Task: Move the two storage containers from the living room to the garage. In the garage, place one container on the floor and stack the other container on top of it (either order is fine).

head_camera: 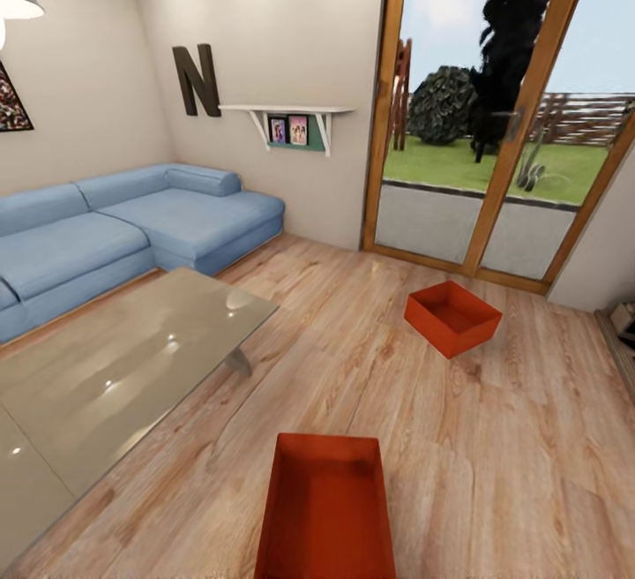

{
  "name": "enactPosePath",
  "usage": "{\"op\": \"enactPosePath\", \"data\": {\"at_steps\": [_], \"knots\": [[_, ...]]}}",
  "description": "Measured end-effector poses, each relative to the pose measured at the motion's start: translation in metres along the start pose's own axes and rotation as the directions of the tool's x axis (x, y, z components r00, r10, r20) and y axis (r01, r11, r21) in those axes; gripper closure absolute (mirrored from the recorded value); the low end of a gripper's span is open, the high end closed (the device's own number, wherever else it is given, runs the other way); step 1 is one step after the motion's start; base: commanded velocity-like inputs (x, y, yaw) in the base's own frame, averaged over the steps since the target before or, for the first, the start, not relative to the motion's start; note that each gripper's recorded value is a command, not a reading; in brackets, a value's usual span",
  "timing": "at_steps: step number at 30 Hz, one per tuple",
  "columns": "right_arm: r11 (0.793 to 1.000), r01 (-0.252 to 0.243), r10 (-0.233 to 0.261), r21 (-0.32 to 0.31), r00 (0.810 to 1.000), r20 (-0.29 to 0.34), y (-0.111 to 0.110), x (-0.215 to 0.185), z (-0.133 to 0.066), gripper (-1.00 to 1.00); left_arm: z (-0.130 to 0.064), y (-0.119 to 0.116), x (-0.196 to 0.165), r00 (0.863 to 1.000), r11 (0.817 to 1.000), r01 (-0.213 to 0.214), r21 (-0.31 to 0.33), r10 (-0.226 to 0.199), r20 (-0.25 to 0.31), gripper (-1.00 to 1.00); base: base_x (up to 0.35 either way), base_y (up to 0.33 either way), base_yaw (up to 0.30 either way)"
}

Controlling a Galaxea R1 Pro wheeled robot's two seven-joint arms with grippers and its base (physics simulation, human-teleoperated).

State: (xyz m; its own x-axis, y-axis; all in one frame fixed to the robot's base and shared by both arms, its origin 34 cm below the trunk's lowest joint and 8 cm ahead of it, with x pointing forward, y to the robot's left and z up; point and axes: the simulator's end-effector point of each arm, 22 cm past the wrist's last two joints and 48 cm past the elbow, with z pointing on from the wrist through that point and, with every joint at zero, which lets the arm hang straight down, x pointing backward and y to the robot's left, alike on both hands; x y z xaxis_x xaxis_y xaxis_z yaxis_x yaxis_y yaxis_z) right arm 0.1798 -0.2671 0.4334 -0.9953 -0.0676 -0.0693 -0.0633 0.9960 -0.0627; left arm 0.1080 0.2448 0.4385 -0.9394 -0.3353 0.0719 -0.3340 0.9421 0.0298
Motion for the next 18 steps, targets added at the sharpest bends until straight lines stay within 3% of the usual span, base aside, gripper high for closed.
{"op": "enactPosePath", "data": {"at_steps": [18], "knots": [[1.0,0.001,-0.001,0.003,1.0,-0.027,0.0014,0.0106,0.0001,-1.0,-0.0002,0.0036,0.0103,1.0,1.0,-0.001,-0.009,0.0,-0.027,-1.0,0.0,0.0,-0.13]]}}
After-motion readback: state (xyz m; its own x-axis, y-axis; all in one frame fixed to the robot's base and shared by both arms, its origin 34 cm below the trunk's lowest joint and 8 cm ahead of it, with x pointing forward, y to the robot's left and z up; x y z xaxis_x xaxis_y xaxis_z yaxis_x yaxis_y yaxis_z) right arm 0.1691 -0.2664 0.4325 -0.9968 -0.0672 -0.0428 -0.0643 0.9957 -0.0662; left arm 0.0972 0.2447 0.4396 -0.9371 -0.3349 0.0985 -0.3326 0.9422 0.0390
